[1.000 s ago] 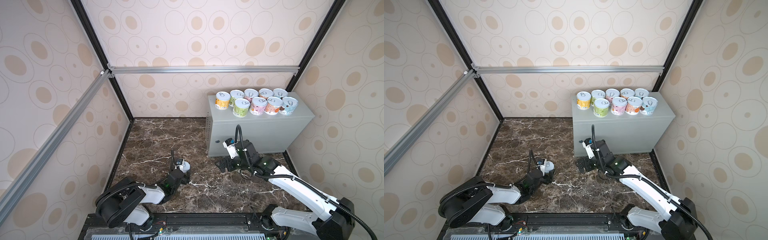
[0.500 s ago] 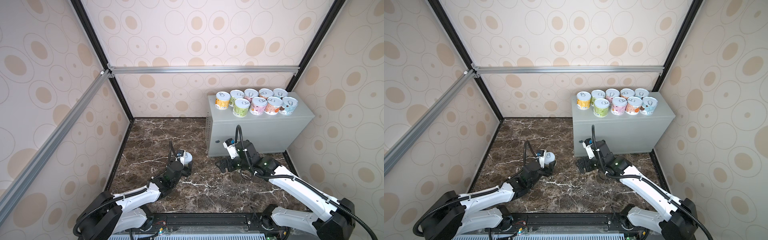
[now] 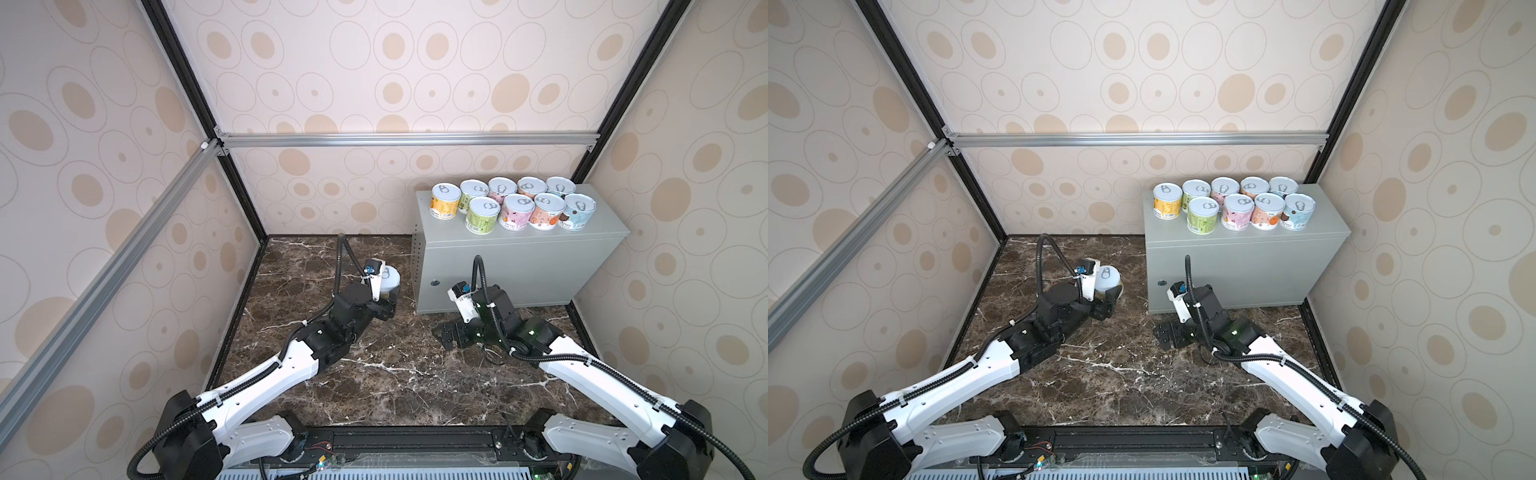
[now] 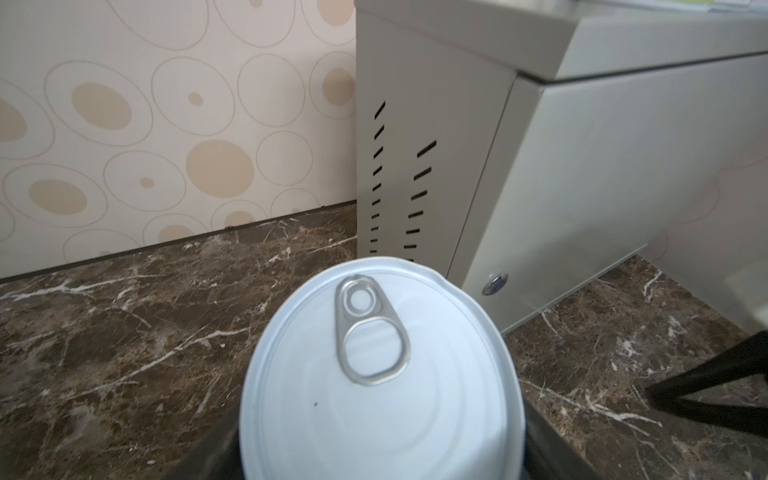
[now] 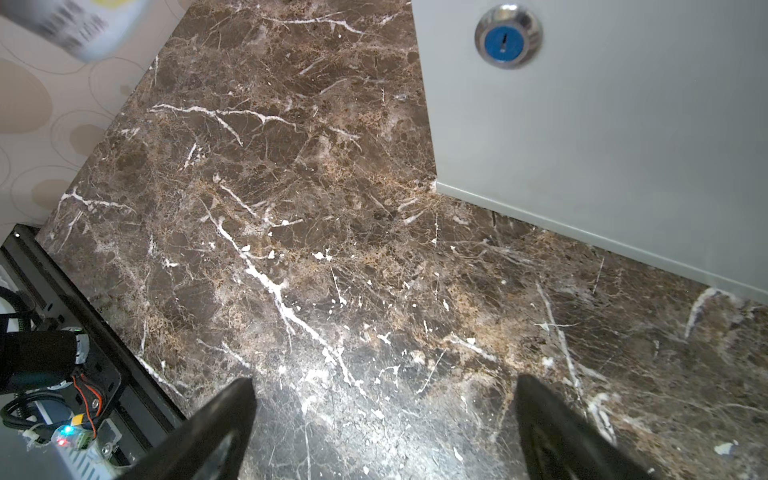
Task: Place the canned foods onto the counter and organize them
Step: 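Raise the yellow can with the left gripper up to the cabinet top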
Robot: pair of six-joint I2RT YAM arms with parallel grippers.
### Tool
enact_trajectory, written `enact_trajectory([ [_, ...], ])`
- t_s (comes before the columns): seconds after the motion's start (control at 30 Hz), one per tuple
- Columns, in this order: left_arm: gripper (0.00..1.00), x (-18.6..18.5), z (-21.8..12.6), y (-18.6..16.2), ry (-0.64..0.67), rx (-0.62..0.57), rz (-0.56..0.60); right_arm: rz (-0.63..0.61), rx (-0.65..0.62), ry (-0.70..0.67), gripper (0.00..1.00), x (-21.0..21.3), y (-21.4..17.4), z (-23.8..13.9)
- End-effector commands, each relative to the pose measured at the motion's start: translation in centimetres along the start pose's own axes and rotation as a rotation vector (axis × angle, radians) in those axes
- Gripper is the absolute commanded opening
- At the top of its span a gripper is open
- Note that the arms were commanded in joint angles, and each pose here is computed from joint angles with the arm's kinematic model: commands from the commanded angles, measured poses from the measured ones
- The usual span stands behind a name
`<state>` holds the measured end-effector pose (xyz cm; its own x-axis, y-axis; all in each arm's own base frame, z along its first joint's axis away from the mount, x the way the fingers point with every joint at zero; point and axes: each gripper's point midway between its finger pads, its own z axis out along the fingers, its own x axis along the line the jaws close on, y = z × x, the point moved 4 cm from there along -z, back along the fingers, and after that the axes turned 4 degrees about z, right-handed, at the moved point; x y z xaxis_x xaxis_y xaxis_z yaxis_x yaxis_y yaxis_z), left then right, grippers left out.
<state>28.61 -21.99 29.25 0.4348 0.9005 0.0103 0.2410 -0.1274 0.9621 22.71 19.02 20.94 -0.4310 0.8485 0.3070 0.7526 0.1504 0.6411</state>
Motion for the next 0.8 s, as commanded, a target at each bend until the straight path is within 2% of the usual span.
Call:
enact_trajectory([
  [0.0, 0.76, -0.7, -0.5, 4.3, -0.033, -0.074, 0.06, 0.012, -0.019, 0.006, 0.99, -0.1, 0.0, -0.2],
  [0.33, 0.76, -2.0, 0.0, 11.7, -0.08, -0.15, 0.134, 0.017, 0.004, 0.023, 0.99, 0.0, -0.4, 0.5],
  [0.77, 0.76, -4.1, 1.9, 17.3, -0.18, -0.194, 0.157, 0.011, 0.027, 0.041, 0.99, 0.3, -0.3, 1.2],
])
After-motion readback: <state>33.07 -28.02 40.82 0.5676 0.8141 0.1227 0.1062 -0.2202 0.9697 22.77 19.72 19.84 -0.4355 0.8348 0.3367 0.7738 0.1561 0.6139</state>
